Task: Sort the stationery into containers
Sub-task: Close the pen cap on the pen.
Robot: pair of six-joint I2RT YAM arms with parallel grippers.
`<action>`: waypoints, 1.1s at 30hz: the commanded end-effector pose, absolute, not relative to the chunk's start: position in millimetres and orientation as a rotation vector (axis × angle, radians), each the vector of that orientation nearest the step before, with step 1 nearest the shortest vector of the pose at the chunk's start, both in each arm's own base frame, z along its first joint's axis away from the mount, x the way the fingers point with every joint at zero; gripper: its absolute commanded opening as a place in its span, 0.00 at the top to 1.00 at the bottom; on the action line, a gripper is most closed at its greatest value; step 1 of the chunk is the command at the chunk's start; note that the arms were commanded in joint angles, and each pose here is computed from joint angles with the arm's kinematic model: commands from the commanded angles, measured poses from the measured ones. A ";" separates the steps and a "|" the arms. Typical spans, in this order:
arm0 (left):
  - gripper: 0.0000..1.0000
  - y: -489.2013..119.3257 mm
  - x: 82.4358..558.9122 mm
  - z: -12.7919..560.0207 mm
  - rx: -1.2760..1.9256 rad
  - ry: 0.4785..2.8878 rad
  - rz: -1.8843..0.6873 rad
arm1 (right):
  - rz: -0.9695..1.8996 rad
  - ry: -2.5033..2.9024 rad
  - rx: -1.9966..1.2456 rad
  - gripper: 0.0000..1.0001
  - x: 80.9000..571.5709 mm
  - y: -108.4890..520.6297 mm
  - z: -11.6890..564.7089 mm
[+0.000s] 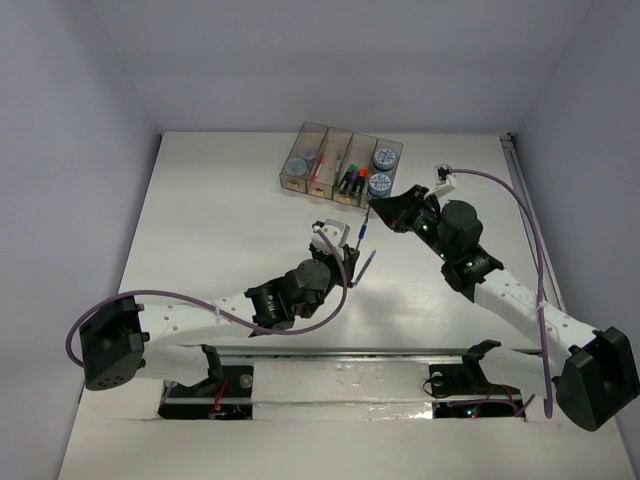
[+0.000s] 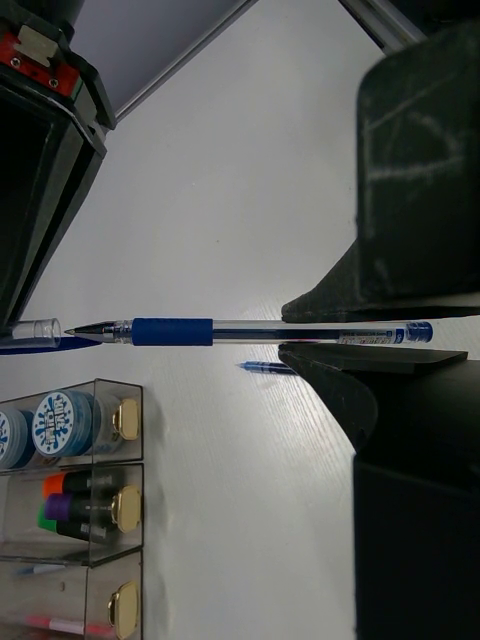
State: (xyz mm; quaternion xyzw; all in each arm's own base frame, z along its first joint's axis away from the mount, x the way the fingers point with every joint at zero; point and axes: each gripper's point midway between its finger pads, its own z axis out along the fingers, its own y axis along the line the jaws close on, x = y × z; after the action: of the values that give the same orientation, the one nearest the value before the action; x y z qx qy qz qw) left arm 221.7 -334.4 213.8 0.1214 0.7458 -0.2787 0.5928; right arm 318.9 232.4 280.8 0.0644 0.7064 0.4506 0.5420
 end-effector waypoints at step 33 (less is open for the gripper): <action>1.00 -328.8 231.9 258.6 0.162 1.629 -0.685 | 1.093 1.643 0.151 0.92 308.7 244.2 282.7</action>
State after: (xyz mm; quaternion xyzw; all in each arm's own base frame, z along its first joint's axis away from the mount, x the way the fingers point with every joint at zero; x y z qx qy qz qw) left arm 226.3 -329.4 216.3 0.1097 0.7442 -0.2680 0.6019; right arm 309.8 243.6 266.3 0.0612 0.7167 0.4506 0.5287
